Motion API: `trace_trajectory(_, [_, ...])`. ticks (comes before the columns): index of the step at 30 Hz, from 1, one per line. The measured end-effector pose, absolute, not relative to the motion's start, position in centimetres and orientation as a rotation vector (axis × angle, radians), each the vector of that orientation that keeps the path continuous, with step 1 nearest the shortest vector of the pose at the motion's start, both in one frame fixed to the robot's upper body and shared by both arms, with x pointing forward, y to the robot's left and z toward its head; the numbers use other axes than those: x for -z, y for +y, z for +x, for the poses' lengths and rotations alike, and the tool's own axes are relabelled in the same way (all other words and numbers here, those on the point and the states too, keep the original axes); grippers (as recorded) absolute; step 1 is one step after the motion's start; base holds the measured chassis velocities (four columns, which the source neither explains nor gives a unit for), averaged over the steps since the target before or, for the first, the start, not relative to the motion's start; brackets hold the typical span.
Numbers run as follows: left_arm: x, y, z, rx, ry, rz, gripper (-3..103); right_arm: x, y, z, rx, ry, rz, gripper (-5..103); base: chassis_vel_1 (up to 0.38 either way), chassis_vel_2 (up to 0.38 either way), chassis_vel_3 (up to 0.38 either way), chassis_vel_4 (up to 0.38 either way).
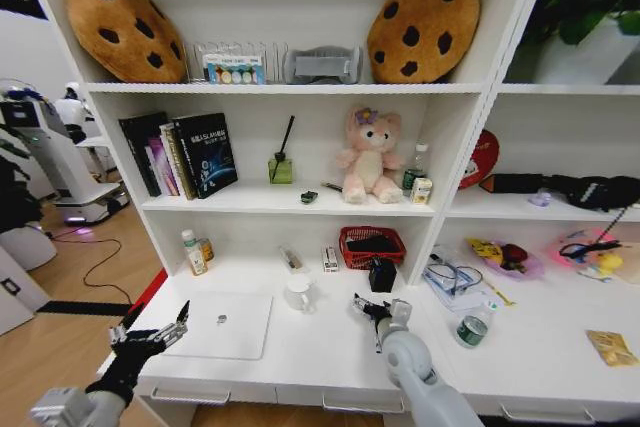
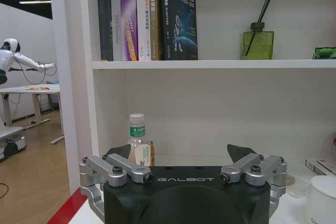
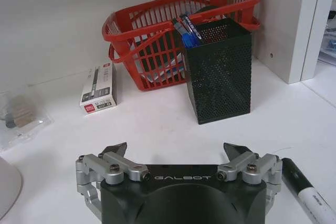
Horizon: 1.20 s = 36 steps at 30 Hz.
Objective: Organize the objects on the table.
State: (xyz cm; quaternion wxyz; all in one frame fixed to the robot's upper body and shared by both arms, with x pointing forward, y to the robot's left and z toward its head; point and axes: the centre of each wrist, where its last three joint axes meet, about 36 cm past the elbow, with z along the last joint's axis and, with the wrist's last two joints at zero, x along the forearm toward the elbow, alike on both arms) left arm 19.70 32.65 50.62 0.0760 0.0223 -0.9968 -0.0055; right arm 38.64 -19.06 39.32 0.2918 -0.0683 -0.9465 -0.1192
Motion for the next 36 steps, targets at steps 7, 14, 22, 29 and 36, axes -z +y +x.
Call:
trace_trajectory(7, [-50.6, 32.6, 19.7, 0.016, -2.989, 0.067, 100, -39.6, -19.1, 37.8, 0.271, -2.512, -0.217, 84, 0.0, 0.0, 0.0, 0.0])
trace_trajectory(14, [-50.6, 32.6, 19.7, 0.016, -2.989, 0.067, 100, -39.6, -19.3, 37.1, 0.245, -2.499, -0.192, 62, 0.0, 0.0, 0.0, 0.0])
trace_trajectory(22, [-50.6, 32.6, 19.7, 0.016, -2.989, 0.067, 100, -39.2, -18.8, 36.5, 0.237, -2.474, -0.159, 50, 0.0, 0.0, 0.0, 0.0])
trace_trajectory(29, [-50.6, 32.6, 19.7, 0.016, -2.989, 0.067, 100, -39.0, -18.8, 36.2, 0.241, -2.459, -0.15, 51, 0.0, 0.0, 0.0, 0.0])
trace_trajectory(36, [-50.6, 32.6, 19.7, 0.016, -2.989, 0.067, 100, -38.8, -18.7, 35.9, 0.24, -2.45, -0.147, 37, 0.0, 0.0, 0.0, 0.0])
